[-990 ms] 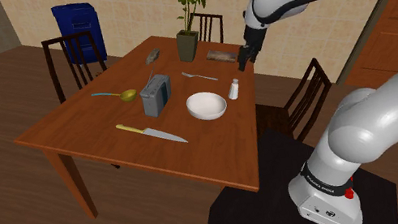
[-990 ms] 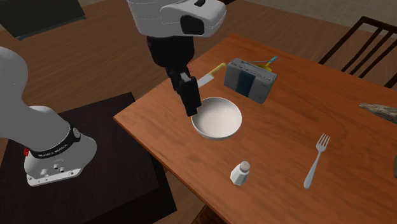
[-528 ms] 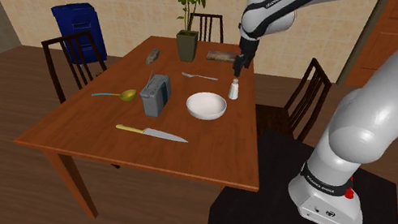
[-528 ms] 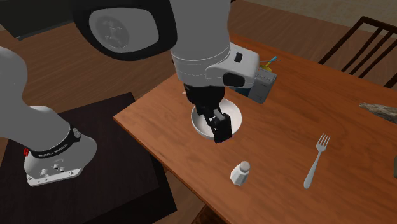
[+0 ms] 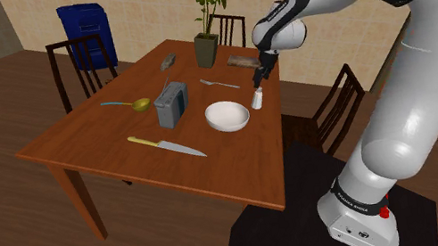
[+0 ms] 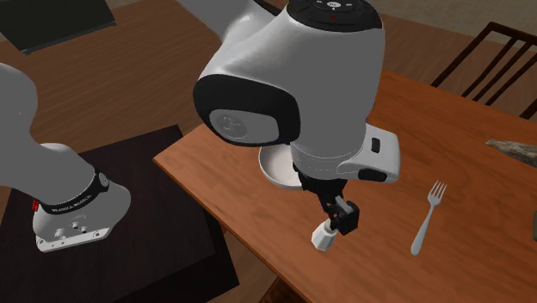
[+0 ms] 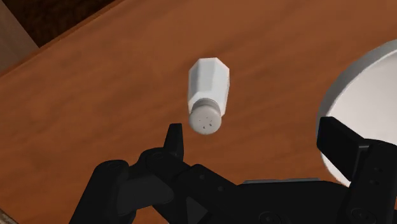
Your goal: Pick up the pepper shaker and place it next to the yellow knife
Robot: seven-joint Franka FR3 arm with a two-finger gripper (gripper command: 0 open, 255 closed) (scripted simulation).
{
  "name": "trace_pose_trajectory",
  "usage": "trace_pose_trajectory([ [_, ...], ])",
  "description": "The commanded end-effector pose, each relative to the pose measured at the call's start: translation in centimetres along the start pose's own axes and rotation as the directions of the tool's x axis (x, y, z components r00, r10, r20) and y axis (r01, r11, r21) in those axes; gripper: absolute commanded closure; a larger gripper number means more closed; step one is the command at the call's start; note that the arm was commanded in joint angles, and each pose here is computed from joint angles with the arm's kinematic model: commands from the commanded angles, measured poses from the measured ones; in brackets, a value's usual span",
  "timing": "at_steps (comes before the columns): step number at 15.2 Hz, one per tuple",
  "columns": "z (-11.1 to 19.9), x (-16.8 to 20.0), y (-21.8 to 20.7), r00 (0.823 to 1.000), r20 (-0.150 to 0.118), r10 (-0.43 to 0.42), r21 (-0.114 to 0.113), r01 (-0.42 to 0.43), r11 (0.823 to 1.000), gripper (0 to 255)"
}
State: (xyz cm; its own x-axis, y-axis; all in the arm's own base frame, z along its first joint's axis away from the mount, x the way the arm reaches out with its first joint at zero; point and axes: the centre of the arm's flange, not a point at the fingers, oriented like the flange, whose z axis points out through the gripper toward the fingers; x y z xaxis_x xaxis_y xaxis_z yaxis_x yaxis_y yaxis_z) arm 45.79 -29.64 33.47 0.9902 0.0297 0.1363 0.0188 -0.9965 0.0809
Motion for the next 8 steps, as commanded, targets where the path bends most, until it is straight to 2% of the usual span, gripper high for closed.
trace_pose_trajectory([
  [1, 1.9, 1.0, 1.9, 1.0, -0.01, -0.007, -0.001, 0.007, 1.0, 0],
  [8, 5.8, 1.4, 2.5, 1.0, -0.014, -0.01, -0.001, 0.01, 1.0, 0],
])
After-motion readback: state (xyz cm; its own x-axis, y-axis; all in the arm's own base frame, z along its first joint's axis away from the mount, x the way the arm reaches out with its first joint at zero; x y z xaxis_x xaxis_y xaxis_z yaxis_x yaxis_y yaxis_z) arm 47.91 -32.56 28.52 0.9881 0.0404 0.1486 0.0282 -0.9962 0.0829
